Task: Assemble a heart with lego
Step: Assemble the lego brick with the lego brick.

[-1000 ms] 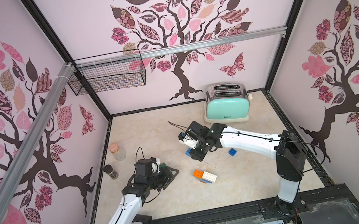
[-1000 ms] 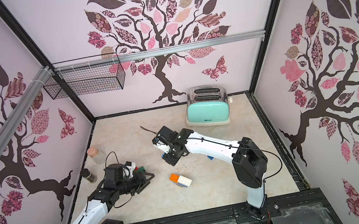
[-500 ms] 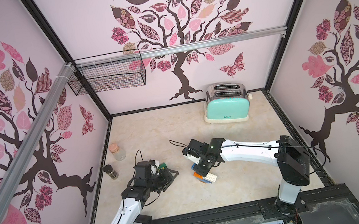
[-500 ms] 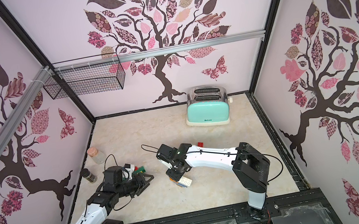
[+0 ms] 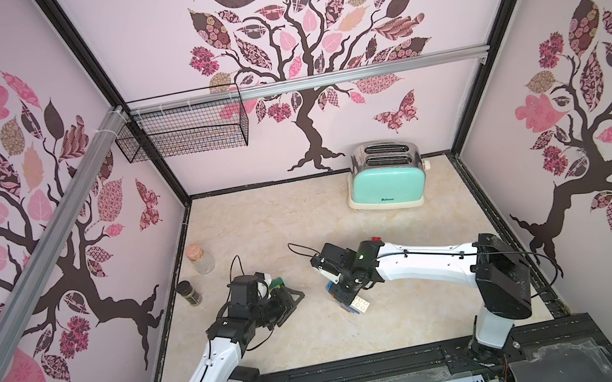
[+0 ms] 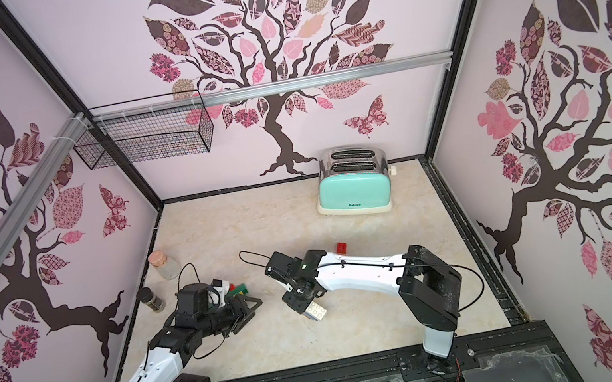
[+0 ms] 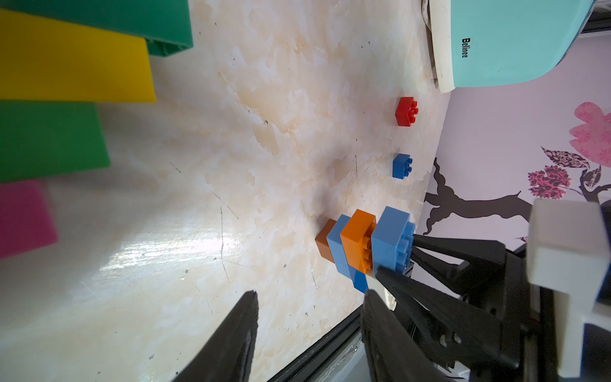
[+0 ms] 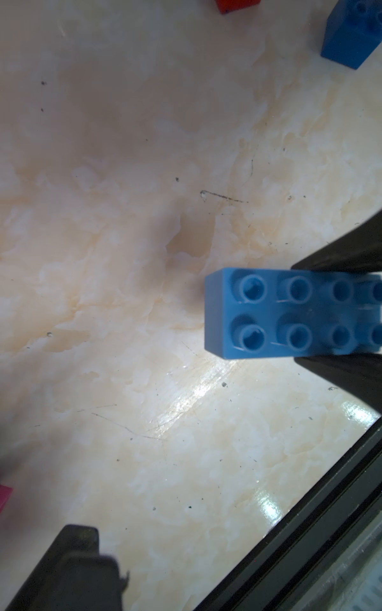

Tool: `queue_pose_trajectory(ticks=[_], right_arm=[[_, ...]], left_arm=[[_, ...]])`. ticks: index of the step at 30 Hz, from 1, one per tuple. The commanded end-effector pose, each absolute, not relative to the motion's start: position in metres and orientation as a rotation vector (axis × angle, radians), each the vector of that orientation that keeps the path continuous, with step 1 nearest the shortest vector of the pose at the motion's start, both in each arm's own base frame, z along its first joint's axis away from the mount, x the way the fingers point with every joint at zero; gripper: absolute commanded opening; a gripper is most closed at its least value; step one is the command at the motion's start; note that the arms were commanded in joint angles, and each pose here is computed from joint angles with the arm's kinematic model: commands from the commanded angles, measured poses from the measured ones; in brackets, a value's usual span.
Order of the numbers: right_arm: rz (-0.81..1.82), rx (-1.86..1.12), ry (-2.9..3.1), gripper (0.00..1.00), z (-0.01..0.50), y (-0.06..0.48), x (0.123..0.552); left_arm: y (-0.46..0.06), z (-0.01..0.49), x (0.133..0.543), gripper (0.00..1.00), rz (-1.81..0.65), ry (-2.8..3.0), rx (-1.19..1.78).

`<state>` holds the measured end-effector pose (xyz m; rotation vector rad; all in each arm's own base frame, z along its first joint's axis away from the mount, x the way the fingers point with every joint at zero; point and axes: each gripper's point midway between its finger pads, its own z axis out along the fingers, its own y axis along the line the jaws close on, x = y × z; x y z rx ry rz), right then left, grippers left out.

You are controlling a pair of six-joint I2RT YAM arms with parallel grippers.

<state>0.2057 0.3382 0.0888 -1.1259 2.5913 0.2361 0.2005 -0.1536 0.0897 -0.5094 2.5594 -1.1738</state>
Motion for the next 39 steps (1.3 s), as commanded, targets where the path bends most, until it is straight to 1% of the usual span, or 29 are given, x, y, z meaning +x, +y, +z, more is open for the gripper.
queue_pose_trajectory(ticks=[1,15,23,29,34,39], right_arm=[[0.146,-1.125,2.619,0.3,0.078,0.326,0.2],[-0.002,-1.193,2.627,0.3,0.056,0.312,0.189],[0.032,-1.236,2.599,0.3,0.059,0.313,0.183],[0.042,-1.265,2.657,0.3,0.041,0.305,0.17],[-0.099,-1.286,2.679,0.3,0.03,0.284,0.171],[-0.106,-1.305,2.65,0.31,0.038,0.282,0.172]], left_arm=[[-0.152,0.089,0.201,0.54,-1.167,2.547,-0.514],[-0.15,0.089,0.201,0.54,-1.152,2.548,-0.518],[-0.149,0.088,0.201,0.54,-1.147,2.549,-0.518],[-0.148,0.089,0.201,0.53,-1.137,2.545,-0.523],[-0.148,0.089,0.201,0.53,-1.132,2.547,-0.524],[-0.147,0.088,0.201,0.54,-1.128,2.551,-0.525]])
